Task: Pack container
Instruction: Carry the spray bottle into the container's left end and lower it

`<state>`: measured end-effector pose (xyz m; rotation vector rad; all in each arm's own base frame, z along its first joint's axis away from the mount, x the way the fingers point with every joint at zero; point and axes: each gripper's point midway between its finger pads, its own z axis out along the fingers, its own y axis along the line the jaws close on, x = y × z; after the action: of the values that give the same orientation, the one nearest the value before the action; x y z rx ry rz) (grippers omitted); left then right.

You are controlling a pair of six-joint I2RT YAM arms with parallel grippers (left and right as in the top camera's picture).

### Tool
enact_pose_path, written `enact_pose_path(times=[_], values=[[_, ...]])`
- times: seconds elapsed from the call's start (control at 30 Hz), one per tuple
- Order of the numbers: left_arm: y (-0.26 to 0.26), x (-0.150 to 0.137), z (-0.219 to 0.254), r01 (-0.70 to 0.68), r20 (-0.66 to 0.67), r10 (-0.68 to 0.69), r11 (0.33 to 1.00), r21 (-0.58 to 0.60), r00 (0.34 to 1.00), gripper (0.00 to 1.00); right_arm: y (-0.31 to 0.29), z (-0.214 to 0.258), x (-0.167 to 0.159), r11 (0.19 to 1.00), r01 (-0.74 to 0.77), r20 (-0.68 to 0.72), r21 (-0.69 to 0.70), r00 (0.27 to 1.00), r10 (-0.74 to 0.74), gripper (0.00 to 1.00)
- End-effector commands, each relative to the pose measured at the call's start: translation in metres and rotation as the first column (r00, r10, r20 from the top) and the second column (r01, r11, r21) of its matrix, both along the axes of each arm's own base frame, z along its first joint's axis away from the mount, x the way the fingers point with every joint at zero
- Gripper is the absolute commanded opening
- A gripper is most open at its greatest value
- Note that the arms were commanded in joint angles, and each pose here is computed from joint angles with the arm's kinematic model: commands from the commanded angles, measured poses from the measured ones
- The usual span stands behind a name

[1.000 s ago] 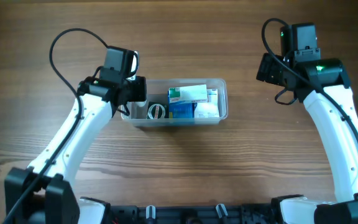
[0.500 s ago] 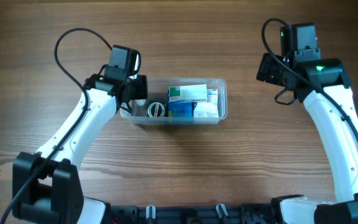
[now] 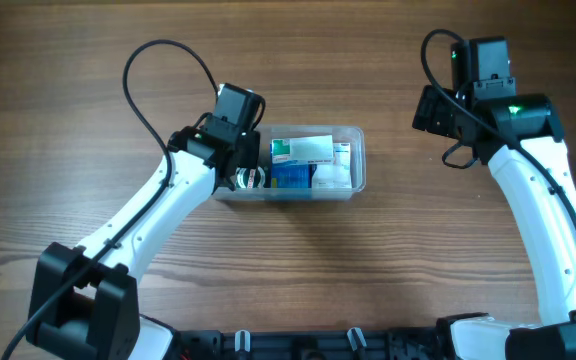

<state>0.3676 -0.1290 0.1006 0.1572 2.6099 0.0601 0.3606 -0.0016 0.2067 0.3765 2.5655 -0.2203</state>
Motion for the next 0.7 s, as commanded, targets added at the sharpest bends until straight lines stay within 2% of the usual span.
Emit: enact_pose_path(times=[0.0, 0.37, 0.67], values=[[0.012, 0.004, 0.001, -0.032, 0.021, 0.031, 0.998, 0.062, 0.999, 0.04, -0.003, 0.003, 0.000, 1.000, -0.003, 0.007, -0.020, 1.000, 0.003, 1.00], [0.011, 0.005, -0.001, -0.033, 0.015, 0.032, 0.998, 0.047, 0.999, 0.04, -0.003, 0.003, 0.000, 1.000, -0.002, 0.007, -0.019, 1.000, 0.002, 1.00], [0.011, 0.010, -0.033, -0.042, -0.041, 0.045, 0.997, 0.068, 0.998, 0.04, -0.003, 0.003, 0.000, 1.000, -0.002, 0.007, -0.019, 1.000, 0.002, 1.00]])
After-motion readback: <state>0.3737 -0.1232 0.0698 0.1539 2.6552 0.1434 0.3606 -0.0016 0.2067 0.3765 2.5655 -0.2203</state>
